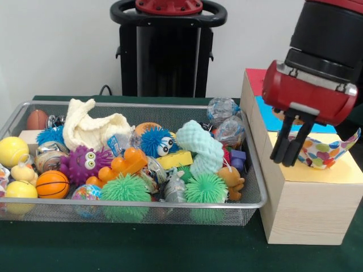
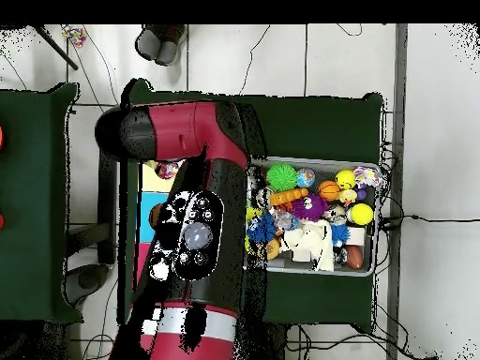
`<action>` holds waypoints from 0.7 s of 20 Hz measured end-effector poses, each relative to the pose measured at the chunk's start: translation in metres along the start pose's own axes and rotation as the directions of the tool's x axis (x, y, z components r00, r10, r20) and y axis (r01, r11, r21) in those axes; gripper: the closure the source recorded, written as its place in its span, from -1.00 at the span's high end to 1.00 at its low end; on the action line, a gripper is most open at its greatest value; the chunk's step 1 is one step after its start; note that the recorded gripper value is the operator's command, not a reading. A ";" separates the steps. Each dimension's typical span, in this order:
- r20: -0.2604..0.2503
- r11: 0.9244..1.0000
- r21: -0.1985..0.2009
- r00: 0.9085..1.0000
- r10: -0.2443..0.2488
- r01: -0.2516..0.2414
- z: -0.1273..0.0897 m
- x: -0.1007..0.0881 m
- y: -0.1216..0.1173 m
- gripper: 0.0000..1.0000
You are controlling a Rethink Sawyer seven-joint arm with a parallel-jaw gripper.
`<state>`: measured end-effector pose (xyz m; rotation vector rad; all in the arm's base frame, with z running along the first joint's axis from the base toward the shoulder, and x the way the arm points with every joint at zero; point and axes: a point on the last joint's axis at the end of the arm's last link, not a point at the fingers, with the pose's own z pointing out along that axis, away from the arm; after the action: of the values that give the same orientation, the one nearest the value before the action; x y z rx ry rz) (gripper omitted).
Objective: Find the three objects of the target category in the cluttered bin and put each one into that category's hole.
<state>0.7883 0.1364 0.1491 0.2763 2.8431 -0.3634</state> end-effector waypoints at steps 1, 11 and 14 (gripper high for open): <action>0.002 1.000 0.001 1.000 -0.006 0.006 -0.002 0.001 0.002 -1.00; 0.021 1.000 -0.001 0.999 -0.027 0.027 -0.020 0.006 0.011 -1.00; 0.012 1.000 0.000 1.000 -0.025 0.025 -0.020 0.011 0.009 -1.00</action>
<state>0.7753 0.1516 0.1628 0.2374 2.8371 -0.3685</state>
